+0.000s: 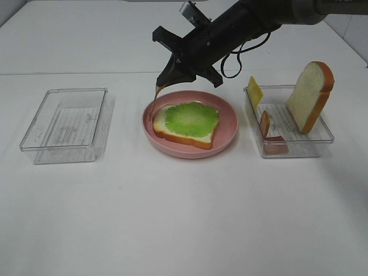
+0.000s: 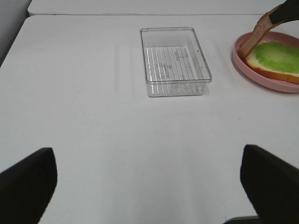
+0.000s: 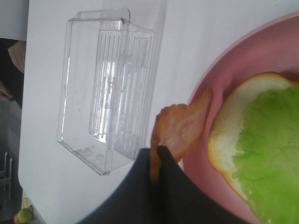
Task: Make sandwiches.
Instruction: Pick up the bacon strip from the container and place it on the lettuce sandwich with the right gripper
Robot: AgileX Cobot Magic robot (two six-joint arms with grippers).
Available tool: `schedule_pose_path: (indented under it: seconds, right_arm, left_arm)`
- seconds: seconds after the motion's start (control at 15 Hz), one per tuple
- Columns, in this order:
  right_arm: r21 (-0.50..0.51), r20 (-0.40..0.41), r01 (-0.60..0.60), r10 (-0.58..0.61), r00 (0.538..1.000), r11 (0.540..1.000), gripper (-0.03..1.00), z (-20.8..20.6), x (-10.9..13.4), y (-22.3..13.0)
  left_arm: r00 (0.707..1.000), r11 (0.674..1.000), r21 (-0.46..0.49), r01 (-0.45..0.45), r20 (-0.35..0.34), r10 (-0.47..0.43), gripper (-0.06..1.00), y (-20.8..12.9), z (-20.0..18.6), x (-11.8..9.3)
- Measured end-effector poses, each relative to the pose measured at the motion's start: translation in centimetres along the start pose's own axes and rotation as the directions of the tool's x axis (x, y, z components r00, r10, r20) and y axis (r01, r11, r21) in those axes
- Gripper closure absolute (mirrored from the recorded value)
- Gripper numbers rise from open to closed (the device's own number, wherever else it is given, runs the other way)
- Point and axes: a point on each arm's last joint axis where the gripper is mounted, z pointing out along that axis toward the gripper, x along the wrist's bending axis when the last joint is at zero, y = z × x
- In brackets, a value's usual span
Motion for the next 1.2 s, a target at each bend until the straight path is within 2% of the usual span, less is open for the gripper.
schedule_pose_path:
  seconds: [0.13, 0.27, 0.47, 0.87, 1.07, 1.2]
  right_arm:
    - [0.02, 0.045, 0.035, -0.035, 0.998, 0.999, 0.94, 0.0, -0.4, -0.2]
    - [0.059, 0.136, 0.065, -0.073, 0.988, 0.996, 0.94, -0.1, -1.3, -0.5]
    - [0.094, 0.228, 0.085, -0.105, 0.968, 0.992, 0.94, -0.2, -2.1, -0.7]
    - [0.116, 0.289, 0.1, -0.13, 0.948, 0.988, 0.94, -0.4, -2.7, -0.8]
    - [0.132, 0.294, 0.095, -0.131, 0.947, 0.987, 0.94, -0.4, -2.8, -0.9]
    - [0.131, 0.295, 0.094, -0.129, 0.947, 0.987, 0.87, -0.4, -2.8, -0.9]
  left_arm:
    - [1.0, 1.0, 0.0, 0.0, 0.0, 0.0, -0.04, 0.0, 0.0, 0.0]
    - [1.0, 1.0, 0.0, 0.0, 0.0, 0.0, -0.04, 0.0, 0.0, 0.0]
    - [1.0, 1.0, 0.0, 0.0, 0.0, 0.0, -0.04, 0.0, 0.0, 0.0]
    - [1.0, 1.0, 0.0, 0.0, 0.0, 0.0, -0.04, 0.0, 0.0, 0.0]
    - [1.0, 1.0, 0.0, 0.0, 0.0, 0.0, -0.04, 0.0, 0.0, 0.0]
    - [1.0, 1.0, 0.0, 0.0, 0.0, 0.0, -0.04, 0.0, 0.0, 0.0]
